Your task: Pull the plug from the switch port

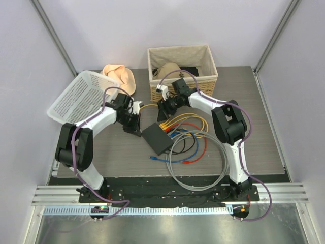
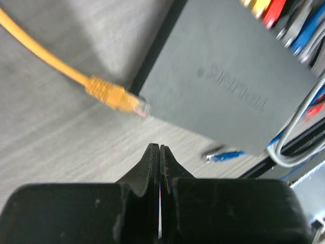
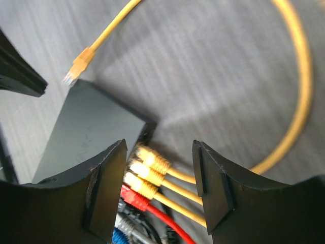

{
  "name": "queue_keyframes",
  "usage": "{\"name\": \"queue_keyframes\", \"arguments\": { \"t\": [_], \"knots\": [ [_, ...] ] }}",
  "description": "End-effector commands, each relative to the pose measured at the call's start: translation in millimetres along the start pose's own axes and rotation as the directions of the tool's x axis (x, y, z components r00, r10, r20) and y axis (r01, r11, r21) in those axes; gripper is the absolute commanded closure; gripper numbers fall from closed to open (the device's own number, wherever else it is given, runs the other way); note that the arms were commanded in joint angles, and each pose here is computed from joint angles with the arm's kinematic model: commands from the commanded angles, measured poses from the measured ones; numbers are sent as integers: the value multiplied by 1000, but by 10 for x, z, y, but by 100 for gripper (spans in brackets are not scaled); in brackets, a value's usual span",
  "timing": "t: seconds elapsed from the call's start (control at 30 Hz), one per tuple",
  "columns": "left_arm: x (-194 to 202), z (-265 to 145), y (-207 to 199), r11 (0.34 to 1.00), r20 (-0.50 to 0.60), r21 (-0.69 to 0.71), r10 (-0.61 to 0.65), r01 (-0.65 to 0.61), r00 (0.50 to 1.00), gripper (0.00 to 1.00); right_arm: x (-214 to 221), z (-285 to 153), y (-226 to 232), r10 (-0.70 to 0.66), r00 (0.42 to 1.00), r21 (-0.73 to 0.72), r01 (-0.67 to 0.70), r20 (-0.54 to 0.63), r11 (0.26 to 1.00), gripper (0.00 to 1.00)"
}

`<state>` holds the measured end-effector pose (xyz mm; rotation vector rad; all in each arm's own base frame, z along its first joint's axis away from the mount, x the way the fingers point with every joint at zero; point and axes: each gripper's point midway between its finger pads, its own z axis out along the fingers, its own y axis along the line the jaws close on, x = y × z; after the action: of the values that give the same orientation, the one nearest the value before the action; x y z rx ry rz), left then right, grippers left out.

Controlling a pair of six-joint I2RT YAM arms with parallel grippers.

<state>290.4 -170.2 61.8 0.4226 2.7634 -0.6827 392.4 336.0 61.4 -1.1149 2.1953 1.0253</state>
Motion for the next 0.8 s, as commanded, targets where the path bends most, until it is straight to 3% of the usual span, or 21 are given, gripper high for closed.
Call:
{"name": "queue_keyframes", "arguments": {
  "t": [0.0, 0.13, 0.27, 0.43, 0.63, 0.77],
  "knots": [
    [165, 12, -36, 999, -53, 29, 20, -18, 998, 100, -230, -84, 147, -45, 998, -67, 48, 49, 997, 38],
    [156, 151, -51, 999, -55, 38, -9, 11, 998, 100, -127, -37, 62, -19, 1000, -41, 19, 8, 999, 38],
    [-133, 293, -3, 1000, 18, 13, 7, -8, 1000, 100, -41, -18, 65, -8, 1000, -44, 7, -13, 999, 38],
    [-274, 526, 138, 1000, 2, -15, -8, 8, 1000, 100, -15, 13, -6, -8, 1000, -19, 7, -22, 1000, 38],
    [-254, 238, 18, 999, 7, 5, -53, 53, 999, 100, 65, -23, -69, -17, 999, 23, 18, -51, 1000, 38],
    [-353, -38, -315, 991, 91, 137, -21, 9, 996, 100, 108, -51, -131, 35, 997, 16, -34, -65, 999, 39]
  ]
}}
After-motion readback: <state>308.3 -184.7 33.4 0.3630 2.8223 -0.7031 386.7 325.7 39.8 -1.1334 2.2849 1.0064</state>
